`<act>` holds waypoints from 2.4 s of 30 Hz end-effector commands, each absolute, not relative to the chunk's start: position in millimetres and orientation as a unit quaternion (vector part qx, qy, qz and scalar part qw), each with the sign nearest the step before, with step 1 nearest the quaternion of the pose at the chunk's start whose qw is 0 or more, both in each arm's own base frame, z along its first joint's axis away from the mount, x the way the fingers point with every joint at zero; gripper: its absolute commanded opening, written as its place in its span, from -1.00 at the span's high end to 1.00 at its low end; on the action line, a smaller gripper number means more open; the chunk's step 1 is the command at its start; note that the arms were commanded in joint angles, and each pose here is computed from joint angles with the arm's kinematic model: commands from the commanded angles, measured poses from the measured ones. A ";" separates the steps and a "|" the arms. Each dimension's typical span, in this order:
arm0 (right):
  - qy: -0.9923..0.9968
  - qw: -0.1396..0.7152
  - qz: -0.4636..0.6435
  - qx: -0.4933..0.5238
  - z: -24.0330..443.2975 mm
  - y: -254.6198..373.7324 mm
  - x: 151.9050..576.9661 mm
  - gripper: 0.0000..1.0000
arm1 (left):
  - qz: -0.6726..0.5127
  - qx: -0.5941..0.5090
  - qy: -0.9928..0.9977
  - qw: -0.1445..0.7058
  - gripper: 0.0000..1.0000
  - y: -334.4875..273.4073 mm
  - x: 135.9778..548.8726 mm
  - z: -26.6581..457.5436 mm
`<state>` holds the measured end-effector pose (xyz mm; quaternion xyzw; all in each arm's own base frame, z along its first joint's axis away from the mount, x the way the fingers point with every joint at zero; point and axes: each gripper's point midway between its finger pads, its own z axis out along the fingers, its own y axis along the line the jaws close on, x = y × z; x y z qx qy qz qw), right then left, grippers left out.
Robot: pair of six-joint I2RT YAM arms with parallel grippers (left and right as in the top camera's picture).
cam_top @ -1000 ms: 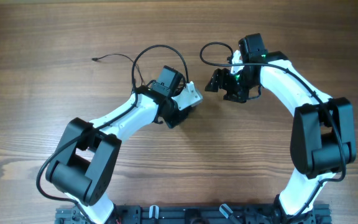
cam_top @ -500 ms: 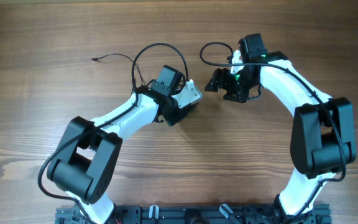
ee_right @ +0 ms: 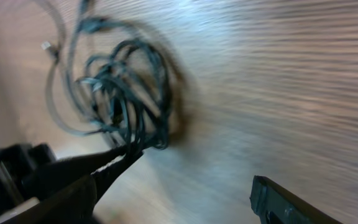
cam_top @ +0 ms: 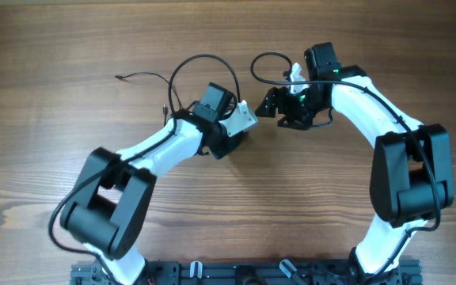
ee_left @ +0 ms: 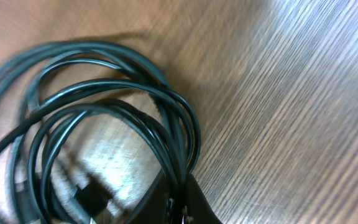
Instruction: Untangle cables
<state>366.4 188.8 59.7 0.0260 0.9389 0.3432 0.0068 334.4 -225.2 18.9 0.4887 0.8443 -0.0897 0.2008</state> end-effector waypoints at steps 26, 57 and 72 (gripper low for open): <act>0.937 0.048 0.345 0.002 68.9 251.2 369.7 -0.02 | -0.312 0.323 0.809 0.379 0.92 -167.3 357.0 196.0; 0.798 0.093 0.567 -0.182 147.3 262.7 364.5 0.09 | -0.430 0.224 0.803 0.348 0.92 -127.1 330.0 227.5; 0.717 0.316 0.472 -0.405 239.7 275.5 345.5 0.06 | -0.669 0.149 0.689 0.235 0.92 -132.3 322.0 236.5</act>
